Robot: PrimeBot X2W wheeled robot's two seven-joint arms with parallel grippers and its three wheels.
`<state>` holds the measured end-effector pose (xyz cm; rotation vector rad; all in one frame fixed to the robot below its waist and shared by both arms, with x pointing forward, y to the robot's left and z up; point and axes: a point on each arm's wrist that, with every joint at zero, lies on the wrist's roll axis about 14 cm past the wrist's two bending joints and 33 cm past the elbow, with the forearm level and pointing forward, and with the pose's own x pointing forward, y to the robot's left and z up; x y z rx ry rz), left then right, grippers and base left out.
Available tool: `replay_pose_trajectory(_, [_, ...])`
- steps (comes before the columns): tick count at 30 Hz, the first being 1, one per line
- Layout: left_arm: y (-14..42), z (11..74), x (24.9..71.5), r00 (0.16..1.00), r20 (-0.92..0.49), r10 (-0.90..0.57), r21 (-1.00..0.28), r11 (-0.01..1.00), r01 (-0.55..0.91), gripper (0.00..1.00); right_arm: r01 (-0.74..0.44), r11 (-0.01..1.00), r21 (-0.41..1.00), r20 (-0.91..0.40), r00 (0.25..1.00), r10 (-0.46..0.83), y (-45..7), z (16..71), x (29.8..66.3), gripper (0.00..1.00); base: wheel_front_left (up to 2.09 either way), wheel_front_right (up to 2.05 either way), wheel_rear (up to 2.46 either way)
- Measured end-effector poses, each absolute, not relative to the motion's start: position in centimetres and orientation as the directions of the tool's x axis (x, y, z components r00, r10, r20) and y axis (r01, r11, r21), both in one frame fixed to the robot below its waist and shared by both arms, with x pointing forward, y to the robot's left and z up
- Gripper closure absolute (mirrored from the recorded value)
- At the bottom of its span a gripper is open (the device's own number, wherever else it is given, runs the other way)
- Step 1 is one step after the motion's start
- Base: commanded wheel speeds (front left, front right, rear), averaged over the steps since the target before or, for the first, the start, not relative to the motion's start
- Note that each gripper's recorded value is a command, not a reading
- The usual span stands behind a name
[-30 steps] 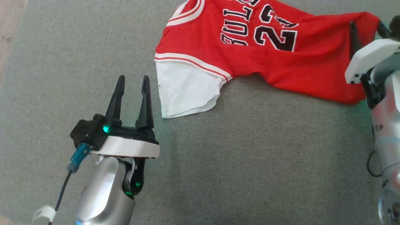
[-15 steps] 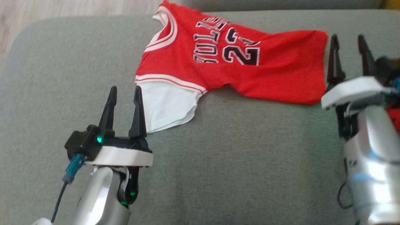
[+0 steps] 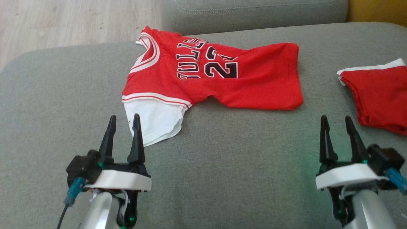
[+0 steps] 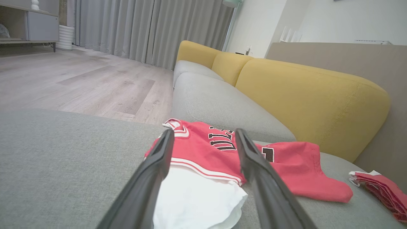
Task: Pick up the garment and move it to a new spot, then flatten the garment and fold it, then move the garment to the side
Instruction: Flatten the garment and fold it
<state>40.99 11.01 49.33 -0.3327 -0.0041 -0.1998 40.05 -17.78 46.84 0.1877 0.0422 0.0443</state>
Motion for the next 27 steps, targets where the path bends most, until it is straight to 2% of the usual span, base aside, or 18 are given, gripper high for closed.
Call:
replay_pose_trajectory(3, [10.9,48.9,40.8,0.980,0.024,-0.198,-0.326,0.925,0.195,0.00,-0.029,0.980,0.198,-0.051,0.998,0.040,-18.0,46.3,38.8,0.00,0.00,0.00,0.00])
replay_pose_trajectory(11, [10.4,47.4,40.9,0.978,-0.024,-0.210,-0.327,0.926,0.190,0.00,-0.023,0.979,0.204,-0.031,0.999,0.030,-18.3,47.0,38.7,0.00,0.00,0.00,0.00])
replay_pose_trajectory(22, [10.2,41.0,43.3,0.932,-0.295,-0.210,-0.286,0.950,0.124,0.00,0.008,0.974,0.227,-0.058,0.998,0.005,-19.0,45.8,39.5,0.00,0.00,0.00,0.00])
replay_pose_trajectory(27, [11.6,37.8,43.6,0.893,-0.424,-0.154,-0.241,0.969,0.053,0.00,0.021,0.974,0.228,-0.056,0.998,-0.009,-19.5,45.8,40.2,0.00,0.00,0.00,0.00])
